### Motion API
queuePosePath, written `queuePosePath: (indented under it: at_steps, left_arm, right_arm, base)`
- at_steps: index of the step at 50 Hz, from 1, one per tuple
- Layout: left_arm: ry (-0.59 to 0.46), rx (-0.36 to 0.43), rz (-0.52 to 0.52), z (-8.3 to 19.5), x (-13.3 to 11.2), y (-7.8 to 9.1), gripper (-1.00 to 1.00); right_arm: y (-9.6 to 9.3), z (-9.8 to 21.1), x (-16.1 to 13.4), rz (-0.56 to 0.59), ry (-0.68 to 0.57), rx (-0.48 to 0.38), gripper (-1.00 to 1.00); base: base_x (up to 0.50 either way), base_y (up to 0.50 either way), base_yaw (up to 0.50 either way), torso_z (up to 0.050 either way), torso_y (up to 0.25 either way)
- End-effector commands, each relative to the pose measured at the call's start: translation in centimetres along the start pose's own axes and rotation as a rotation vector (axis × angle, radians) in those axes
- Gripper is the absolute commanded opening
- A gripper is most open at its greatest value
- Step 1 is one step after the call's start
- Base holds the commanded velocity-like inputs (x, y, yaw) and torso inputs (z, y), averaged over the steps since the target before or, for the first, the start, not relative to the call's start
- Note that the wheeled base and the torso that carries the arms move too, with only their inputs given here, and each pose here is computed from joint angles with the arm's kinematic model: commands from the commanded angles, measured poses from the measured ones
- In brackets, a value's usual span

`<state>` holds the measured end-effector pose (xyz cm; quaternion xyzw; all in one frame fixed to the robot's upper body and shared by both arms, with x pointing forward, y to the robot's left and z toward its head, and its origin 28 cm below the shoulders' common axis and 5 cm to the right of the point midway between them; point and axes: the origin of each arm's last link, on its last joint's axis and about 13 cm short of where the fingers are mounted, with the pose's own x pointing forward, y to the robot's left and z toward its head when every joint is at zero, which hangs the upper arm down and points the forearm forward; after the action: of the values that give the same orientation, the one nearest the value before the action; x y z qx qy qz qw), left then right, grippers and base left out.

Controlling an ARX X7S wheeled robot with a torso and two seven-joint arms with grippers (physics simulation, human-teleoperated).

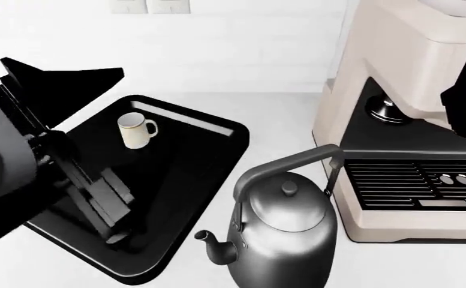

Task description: Pick the kettle from the counter and place it on the tray. Then pick the mug from the cabinet and place it on the tray. Then close the cabinet doors.

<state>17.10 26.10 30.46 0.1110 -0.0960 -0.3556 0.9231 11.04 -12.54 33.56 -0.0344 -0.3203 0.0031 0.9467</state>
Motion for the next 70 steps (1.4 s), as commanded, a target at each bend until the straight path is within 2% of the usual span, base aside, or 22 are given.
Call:
queuePosePath:
  at_steps: [1,9,21,39,56,70]
  left_arm:
    - [0.023,0.035,-0.167,-0.3,-2.9,-2.8,1.00]
    - [0.017,0.042,-0.242,0.1,-3.7,-3.9,1.00]
    - [0.050,0.053,-0.334,-0.3,-3.1,-5.1,1.00]
    - [0.103,0.094,-0.349,0.4,1.2,-4.2,1.00]
    - [0.169,0.093,-0.348,0.4,3.7,-3.1,1.00]
    - [0.222,0.086,-0.378,-0.2,5.2,-3.2,1.00]
  right_arm:
    - [0.0,-0.1,-0.1,-0.001,0.003,0.004,1.00]
    - [0.0,-0.2,-0.1,-0.001,0.006,0.000,1.00]
    - [0.0,-0.2,-0.2,-0.001,0.008,0.001,1.00]
    - [-0.1,-0.5,-0.2,-0.004,0.014,0.001,1.00]
    - [-0.4,-0.9,-0.3,-0.016,0.019,0.005,1.00]
    - [-0.6,-1.1,-0.5,-0.028,0.022,0.004,1.00]
  base:
    - [0.00,0.00,0.00,0.000,0.000]
    - [0.00,0.00,0.00,0.000,0.000]
    - [0.00,0.00,0.00,0.000,0.000]
    - [0.00,0.00,0.00,0.000,0.000]
    - [0.00,0.00,0.00,0.000,0.000]
    - [0.00,0.00,0.00,0.000,0.000]
